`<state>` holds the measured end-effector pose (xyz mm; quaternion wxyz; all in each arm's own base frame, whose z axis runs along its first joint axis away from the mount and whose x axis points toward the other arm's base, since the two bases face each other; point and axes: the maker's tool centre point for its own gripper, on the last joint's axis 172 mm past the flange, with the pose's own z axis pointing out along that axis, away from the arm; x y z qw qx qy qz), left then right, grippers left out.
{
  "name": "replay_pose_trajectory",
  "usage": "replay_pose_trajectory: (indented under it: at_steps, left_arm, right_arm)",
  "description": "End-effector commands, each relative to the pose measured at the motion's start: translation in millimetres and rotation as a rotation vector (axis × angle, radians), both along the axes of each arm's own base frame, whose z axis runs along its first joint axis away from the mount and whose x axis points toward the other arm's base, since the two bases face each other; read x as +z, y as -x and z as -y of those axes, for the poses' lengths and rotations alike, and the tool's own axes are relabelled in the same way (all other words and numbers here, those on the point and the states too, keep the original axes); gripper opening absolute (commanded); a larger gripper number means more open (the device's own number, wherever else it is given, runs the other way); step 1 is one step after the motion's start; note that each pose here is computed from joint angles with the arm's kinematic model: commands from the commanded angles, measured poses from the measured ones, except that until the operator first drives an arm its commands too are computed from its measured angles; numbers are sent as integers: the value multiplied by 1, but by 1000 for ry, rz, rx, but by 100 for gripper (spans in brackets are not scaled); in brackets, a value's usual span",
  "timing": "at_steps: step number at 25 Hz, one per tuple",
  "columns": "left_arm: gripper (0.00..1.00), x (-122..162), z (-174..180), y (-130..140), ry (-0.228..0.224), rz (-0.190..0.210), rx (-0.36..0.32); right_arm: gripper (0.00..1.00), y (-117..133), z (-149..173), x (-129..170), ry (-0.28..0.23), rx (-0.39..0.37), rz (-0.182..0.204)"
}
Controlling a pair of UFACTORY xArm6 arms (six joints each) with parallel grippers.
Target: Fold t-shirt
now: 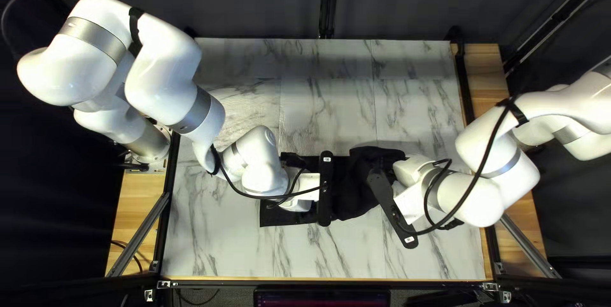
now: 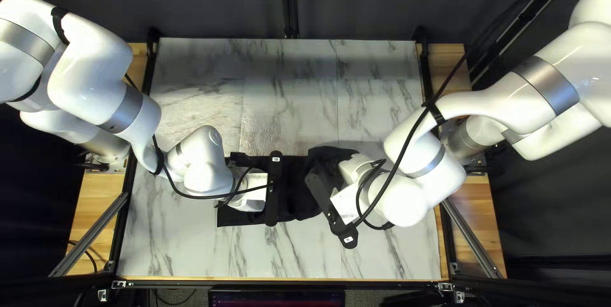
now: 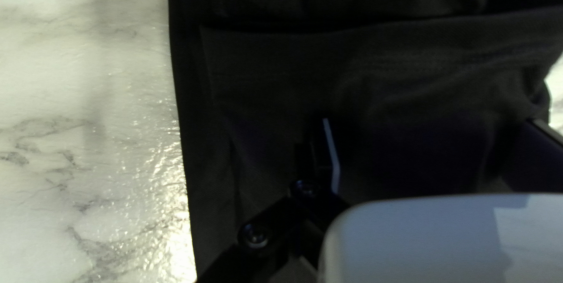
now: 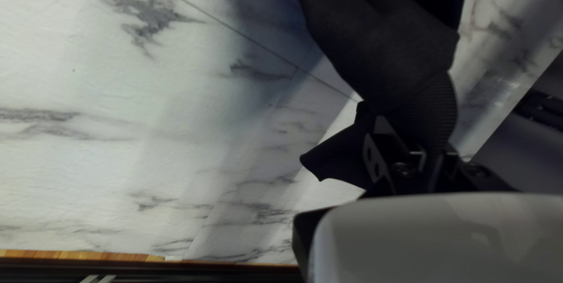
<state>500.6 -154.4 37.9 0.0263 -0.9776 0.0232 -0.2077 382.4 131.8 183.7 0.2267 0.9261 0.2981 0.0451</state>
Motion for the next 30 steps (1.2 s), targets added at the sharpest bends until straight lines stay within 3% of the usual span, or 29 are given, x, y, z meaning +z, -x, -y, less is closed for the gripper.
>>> replay_pose_trajectory:
  at_steps: [1,23,30]
  left_arm:
    - [100,0,-2,-2,3,0,-1]
    - [100,-2,-6,-7,15,8,-1]
    - [100,-6,-7,-7,18,12,0]
  right_arm:
    - [0,-8,-1,5,9,13,9]
    - [0,-41,-11,22,45,81,69]
    - [0,-67,-20,25,48,122,92]
